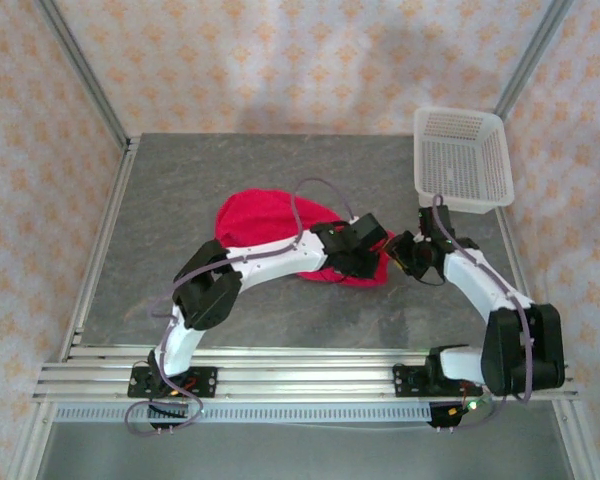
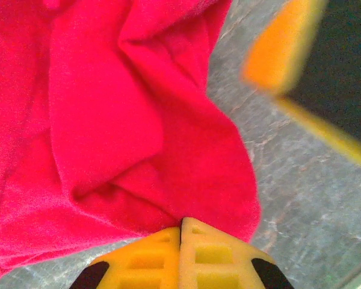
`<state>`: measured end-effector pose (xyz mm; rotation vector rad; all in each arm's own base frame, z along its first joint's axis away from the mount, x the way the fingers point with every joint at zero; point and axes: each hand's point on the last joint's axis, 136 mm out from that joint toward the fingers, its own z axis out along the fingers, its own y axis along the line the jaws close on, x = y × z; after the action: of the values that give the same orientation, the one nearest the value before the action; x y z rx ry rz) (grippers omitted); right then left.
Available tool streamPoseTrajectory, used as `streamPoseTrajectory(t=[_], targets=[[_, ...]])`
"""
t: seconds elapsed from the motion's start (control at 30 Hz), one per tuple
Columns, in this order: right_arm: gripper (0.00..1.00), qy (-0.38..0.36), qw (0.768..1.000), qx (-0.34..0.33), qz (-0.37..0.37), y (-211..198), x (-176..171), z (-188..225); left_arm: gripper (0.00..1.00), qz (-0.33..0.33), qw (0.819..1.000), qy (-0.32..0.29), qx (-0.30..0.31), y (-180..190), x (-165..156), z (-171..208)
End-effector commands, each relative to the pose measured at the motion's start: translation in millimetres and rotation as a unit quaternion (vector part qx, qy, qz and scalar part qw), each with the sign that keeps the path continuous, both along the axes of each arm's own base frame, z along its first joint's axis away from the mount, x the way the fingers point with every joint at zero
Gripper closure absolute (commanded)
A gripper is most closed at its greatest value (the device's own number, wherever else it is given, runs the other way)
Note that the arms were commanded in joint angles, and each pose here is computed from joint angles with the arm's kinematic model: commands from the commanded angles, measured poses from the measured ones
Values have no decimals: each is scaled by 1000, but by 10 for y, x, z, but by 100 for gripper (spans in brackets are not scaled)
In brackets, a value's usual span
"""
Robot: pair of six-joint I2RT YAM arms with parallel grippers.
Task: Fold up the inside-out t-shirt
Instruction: Flatten out the T-shirt at the center of the table.
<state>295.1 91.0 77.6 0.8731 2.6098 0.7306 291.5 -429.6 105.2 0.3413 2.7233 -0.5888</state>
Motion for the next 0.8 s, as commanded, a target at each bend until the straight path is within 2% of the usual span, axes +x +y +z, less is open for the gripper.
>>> streamPoseTrajectory(t=[0.0,0.13,0.27,0.37,0.47,0.6,0.63,0.73,0.77], targets=[[63,-14,1000,19,-6,119,239,-63,100,9,998,-49,-40,94,113,711],[100,11,1000,4,-22,88,444,-354,100,17,994,-72,-76,225,168,1159],[100,36,998,-29,-36,-8,528,-597,100,47,988,-97,-109,563,305,1545],[100,40,997,-44,-41,-63,488,-629,100,86,982,-117,-119,932,462,1685],[100,38,997,-60,-37,-115,455,-566,100,115,980,-113,-121,1177,578,1579],[100,21,997,-66,-22,-113,454,-342,100,97,985,-75,-119,1057,592,1284],[100,12,998,-62,-15,-92,459,-246,100,94,987,-67,-109,1051,595,1185],[70,-2,997,-74,-3,-121,401,-25,99,108,990,-61,-61,1263,601,944],[62,-6,996,-84,-2,-155,366,44,92,120,990,-56,-47,1406,599,865]])
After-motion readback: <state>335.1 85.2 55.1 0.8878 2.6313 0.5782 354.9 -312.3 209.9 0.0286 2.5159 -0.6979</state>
